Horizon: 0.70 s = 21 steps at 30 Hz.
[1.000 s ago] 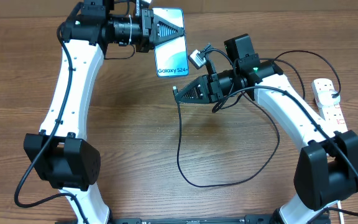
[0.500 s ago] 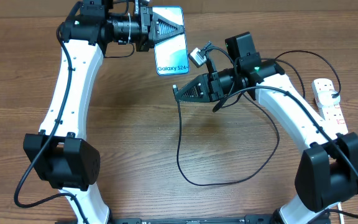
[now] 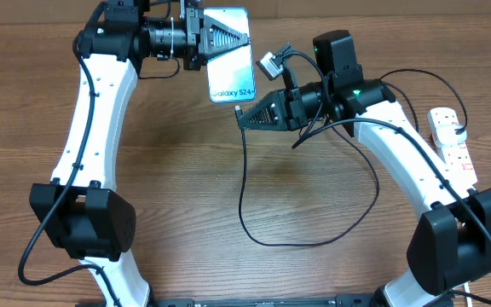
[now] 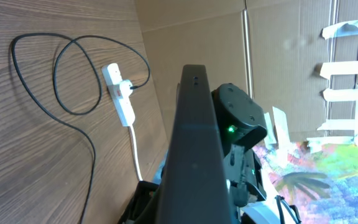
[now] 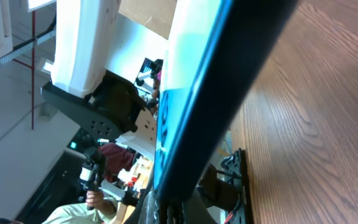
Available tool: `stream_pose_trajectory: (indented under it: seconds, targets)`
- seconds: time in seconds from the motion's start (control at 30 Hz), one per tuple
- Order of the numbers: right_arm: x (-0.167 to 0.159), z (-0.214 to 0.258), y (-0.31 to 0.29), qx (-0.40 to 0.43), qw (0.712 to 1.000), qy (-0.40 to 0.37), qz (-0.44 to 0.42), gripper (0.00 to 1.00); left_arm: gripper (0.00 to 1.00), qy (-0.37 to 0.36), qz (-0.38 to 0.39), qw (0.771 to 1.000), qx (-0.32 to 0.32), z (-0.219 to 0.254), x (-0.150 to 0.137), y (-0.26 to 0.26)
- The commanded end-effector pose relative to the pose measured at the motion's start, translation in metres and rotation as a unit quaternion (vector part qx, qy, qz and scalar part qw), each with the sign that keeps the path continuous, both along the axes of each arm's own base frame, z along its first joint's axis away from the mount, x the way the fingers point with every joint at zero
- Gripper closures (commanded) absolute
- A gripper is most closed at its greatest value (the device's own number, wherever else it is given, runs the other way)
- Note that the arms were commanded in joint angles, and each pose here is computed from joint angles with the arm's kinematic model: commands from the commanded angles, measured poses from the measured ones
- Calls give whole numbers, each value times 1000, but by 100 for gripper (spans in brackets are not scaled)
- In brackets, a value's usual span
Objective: Plug charger to phone and switch on socket
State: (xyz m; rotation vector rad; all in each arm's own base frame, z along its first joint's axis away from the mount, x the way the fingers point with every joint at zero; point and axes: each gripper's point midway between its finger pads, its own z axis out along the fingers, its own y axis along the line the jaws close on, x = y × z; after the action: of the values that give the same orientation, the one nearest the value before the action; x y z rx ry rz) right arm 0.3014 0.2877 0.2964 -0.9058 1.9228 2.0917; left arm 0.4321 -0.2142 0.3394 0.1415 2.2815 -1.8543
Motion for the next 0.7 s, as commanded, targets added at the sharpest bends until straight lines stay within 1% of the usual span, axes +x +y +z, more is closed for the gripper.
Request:
stream_pose_trajectory:
  seconds: [0.0,0.43,0.67]
  targets:
    - [-5,27,-2,15,1000,-11,13,96,96,-3,-17,1000,-18,12,-8,-2]
    - [-2,28,-1,13,1000,-15,10,96,96,17,-13,1000,-20,12,-8,-2]
    - [-2,28,-1,13,1000,-15,10,96,96,16,-15,1000,-19,12,-8,-4]
